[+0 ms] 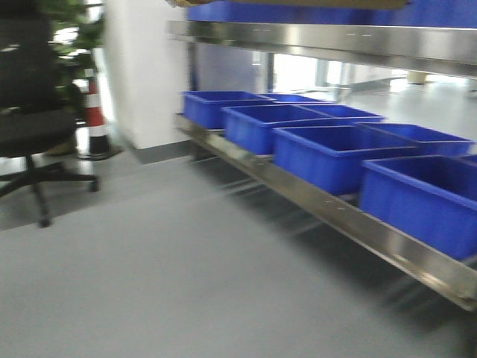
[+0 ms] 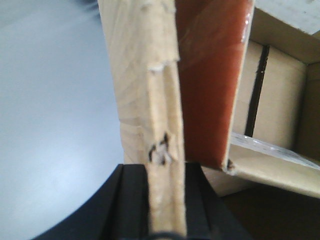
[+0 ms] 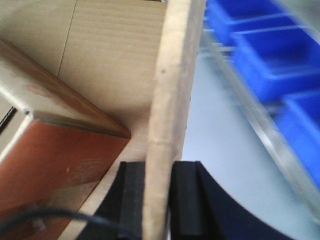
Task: Stack two boxes on right shelf middle
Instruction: 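Hold the boxes with both grippers while driving to the steel shelf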
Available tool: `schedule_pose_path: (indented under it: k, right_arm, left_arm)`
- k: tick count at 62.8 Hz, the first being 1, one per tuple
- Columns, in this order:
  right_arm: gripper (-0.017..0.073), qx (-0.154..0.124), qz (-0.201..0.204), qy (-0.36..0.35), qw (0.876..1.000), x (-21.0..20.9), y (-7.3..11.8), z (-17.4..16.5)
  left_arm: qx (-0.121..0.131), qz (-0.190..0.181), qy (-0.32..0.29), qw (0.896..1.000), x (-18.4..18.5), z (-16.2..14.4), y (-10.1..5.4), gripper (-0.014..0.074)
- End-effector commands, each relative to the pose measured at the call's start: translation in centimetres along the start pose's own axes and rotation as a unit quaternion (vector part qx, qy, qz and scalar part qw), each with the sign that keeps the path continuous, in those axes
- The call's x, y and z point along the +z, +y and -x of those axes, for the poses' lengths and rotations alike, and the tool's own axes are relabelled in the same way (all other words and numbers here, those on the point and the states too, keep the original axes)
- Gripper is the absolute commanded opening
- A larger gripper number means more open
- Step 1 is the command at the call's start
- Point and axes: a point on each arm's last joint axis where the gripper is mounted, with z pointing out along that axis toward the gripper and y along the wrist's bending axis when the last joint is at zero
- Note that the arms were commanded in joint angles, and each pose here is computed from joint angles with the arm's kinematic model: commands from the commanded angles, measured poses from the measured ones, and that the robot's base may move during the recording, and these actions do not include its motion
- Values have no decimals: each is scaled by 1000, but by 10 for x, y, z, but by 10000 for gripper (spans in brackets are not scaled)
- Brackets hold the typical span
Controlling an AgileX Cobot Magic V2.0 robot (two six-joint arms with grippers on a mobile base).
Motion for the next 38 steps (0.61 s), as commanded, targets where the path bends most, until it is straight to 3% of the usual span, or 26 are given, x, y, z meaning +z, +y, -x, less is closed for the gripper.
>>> schedule_pose_path:
  k: [1,38]
  right_arm:
    - [-154,-18,-27,-44,999,-7,-6,9]
    - [-154,-18,-27,-44,999,-7,-6,9]
  left_arm:
    - [-4,-10,-32,999,-11,5,-1,-111]
    - [-4,-10,-32,999,-11,5,-1,-111]
